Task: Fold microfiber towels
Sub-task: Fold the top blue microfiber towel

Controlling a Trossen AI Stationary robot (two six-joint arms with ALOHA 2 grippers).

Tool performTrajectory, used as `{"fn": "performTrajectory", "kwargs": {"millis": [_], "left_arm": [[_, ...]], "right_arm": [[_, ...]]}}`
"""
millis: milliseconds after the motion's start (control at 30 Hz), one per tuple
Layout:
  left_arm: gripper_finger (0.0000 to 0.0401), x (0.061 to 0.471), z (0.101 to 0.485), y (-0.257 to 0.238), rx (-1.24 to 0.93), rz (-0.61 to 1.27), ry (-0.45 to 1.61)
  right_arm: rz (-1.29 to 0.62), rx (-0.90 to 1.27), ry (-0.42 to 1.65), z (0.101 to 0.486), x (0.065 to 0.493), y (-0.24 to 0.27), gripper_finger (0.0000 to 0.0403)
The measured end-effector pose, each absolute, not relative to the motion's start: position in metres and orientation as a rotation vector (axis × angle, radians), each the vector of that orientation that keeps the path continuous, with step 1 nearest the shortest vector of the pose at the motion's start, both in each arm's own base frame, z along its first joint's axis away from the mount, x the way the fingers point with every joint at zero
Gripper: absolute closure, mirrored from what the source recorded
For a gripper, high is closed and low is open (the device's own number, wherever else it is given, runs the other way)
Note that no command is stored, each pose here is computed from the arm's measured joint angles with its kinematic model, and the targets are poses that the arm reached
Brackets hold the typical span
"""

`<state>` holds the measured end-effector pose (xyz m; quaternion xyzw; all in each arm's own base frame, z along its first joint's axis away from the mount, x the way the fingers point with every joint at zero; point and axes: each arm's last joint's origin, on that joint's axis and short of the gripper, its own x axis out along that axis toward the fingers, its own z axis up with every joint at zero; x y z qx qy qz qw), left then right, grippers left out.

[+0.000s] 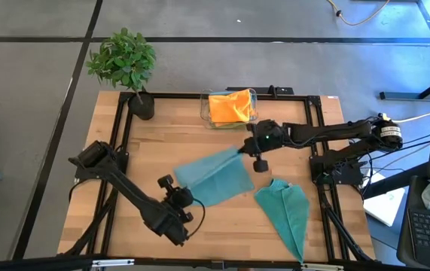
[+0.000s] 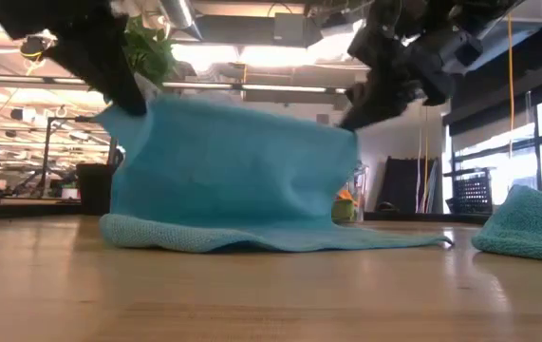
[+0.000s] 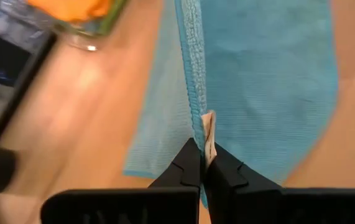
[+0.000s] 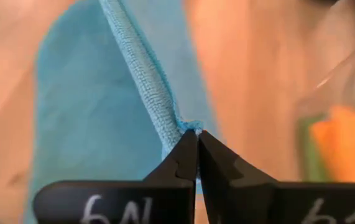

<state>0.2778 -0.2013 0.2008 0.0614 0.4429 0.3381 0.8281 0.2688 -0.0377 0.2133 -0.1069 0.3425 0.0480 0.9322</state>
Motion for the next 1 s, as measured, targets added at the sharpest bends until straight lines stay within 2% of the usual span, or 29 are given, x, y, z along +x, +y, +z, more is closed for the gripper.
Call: {"fn": "performTrajectory", "kwargs": {"millis": [467,633,1000], "left_arm": [[0.0401,0.297,0.150,-0.218,0.078,0.644,1.046],[0.0401,0.297,0.150,-0.219,0.070,0.633,1.066],[0.0401,0.308,0.181,-0.224,0.153,0.541,1.129]], "right_arm": [[0.311,-0.020,0.861,0.197,0.261,-0.013,0.0393],[0.408,0.021,0.922,0.183,0.264,-0.004,0.0390],[0.443,0.030,1.049,0.165,0.262,0.000,0.0385]]}}
